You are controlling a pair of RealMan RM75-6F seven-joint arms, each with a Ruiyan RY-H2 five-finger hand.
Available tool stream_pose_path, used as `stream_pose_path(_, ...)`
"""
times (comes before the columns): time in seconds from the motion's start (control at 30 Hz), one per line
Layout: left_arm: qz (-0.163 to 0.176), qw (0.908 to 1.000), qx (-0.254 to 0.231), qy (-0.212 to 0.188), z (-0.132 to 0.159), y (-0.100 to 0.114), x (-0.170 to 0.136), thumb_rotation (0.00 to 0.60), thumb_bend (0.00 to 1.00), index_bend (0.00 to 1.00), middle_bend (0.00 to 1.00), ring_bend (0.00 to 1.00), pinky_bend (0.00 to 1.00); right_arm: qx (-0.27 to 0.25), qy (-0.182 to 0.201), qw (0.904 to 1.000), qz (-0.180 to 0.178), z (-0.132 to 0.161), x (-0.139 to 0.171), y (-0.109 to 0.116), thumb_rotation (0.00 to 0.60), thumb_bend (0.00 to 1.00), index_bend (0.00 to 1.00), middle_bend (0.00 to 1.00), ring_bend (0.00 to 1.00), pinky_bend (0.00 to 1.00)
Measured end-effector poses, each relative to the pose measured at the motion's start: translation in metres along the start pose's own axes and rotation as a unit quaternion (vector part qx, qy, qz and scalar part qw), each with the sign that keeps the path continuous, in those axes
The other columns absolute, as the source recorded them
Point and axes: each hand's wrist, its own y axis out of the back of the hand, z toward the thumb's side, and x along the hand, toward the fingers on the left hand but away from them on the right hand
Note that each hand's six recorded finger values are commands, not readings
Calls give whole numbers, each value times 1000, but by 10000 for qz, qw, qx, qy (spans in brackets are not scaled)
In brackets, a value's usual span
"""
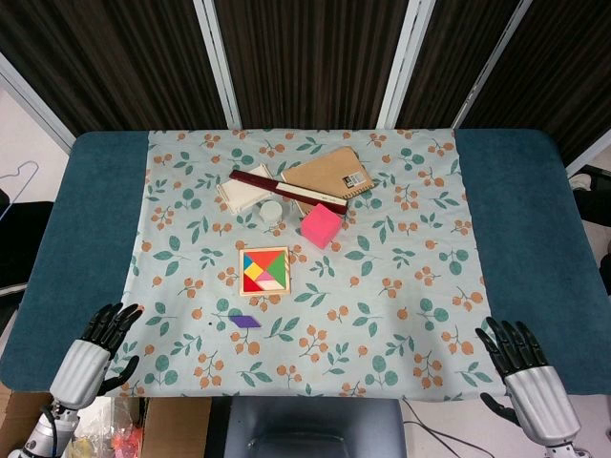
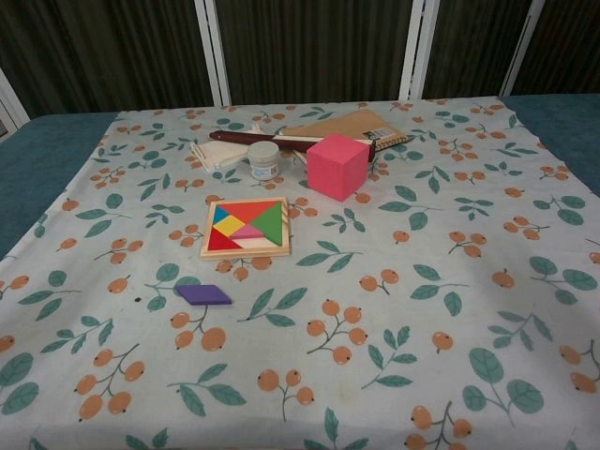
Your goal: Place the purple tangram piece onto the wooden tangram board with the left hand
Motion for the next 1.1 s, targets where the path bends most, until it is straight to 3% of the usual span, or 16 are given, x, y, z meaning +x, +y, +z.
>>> stream_pose_path(0.17,30,10000,-37,-22,3,-4,4,600,394,0,59,20,90,12,13,10000,44,0,-1,-2,600,121,0,0,0,0)
stream_pose_path(0.23,40,9999,-138,-62,9,-9,8,600,392,16,96,78,173,-13,-5,10000,58,-1,-1,-2,600,121,0,0,0,0)
stream_pose_path(0.27,38,9998,-193,-86,13,-12,10,600,392,35,163,172,294,-22,-5,10000,60,-1,-1,-2,600,121,0,0,0,0)
stream_pose_path(0.37,49,9994,-310,-114,26,-18,20,600,392,119,561,665,784,-34,5,10000,70,-1,-1,-2,600,121,0,0,0,0)
stream_pose_path(0.4,49,9995,-314,-91,30,-19,24,600,392,146,696,806,895,-57,7,10000,63,0,-1,-1,600,121,0,0,0,0)
stream_pose_path(0.47,5,9996,-282,-38,40,-24,33,600,392,213,852,946,978,-96,19,9999,56,0,-2,-1,600,121,0,0,0,0)
stream_pose_path(0.6,-163,9989,-448,52,69,-34,58,600,393,335,997,1000,1000,-104,21,9999,99,-1,-4,-1,600,121,0,0,0,0)
stream_pose_path(0.8,-529,9964,-534,389,91,-60,92,600,389,351,1000,1000,1000,-95,-1,9999,90,-3,-4,-1,600,121,0,0,0,0)
stream_pose_path(1.1,-810,9934,-604,546,117,-90,118,600,384,323,1000,1000,1000,-92,-1,9999,122,-3,-5,-1,600,121,0,0,0,0)
